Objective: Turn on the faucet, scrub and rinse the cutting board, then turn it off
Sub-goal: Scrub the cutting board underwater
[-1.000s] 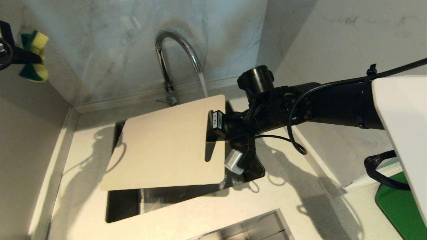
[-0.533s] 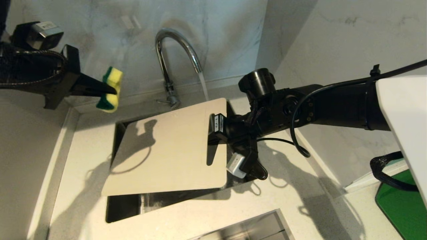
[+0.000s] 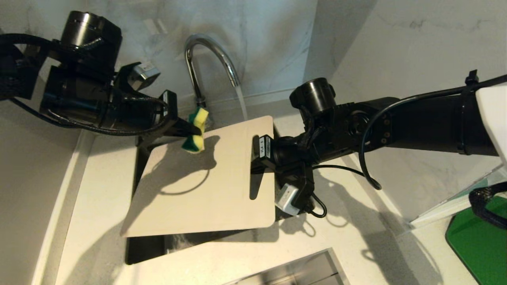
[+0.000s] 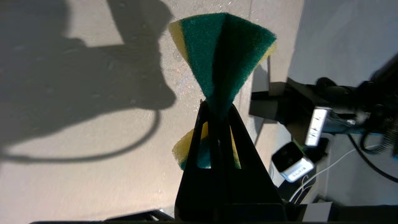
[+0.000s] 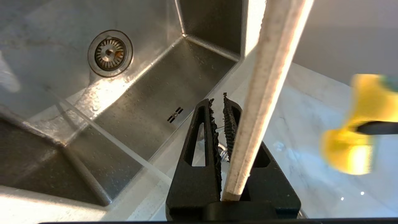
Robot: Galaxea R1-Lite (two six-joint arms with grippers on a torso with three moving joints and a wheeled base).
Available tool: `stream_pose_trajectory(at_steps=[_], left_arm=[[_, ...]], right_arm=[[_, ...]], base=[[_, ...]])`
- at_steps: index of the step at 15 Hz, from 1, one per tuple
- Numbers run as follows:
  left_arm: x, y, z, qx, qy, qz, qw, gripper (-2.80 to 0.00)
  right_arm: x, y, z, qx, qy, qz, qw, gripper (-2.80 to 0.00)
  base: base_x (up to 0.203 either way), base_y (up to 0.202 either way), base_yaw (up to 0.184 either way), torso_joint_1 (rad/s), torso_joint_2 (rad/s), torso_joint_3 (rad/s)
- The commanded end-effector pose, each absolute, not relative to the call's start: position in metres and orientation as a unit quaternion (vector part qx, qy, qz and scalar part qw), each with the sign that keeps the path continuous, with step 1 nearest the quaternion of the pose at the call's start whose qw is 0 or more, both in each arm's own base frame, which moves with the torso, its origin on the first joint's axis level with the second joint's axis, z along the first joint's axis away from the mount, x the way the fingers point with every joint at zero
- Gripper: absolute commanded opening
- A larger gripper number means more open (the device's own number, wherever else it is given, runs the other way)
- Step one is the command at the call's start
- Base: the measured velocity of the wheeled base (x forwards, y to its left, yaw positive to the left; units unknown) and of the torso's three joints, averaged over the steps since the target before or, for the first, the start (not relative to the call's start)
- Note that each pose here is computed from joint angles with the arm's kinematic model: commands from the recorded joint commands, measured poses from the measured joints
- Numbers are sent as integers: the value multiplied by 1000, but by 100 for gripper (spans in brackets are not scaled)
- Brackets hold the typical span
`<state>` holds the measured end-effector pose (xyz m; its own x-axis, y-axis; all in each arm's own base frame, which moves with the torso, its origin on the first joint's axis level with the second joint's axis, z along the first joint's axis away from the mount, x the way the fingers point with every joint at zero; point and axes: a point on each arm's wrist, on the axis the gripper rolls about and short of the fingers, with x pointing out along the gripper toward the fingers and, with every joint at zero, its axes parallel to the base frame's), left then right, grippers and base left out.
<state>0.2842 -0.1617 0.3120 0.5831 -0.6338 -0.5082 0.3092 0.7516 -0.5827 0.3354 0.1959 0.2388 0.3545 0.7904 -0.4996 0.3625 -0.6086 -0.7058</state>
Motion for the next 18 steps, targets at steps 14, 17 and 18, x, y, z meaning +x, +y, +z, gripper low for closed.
stream_pose_trajectory(at_steps=[14,17,18], left_arm=[[341,-202,276,-203,341,-257,881,-280],[343,-201,270,-199,348,-251,881,-280],[345,-198,270,-199,349,-248,882,-280]], right_arm=[[326,190,239,-783,-368,439,242,-280],[326,189,240,-779,-374,439,244,-280],[327,189,240,-780,-374,439,245,-280]], base=[[0,0,0,0,0,0],[0,0,0,0,0,0],[0,0,0,0,0,0]])
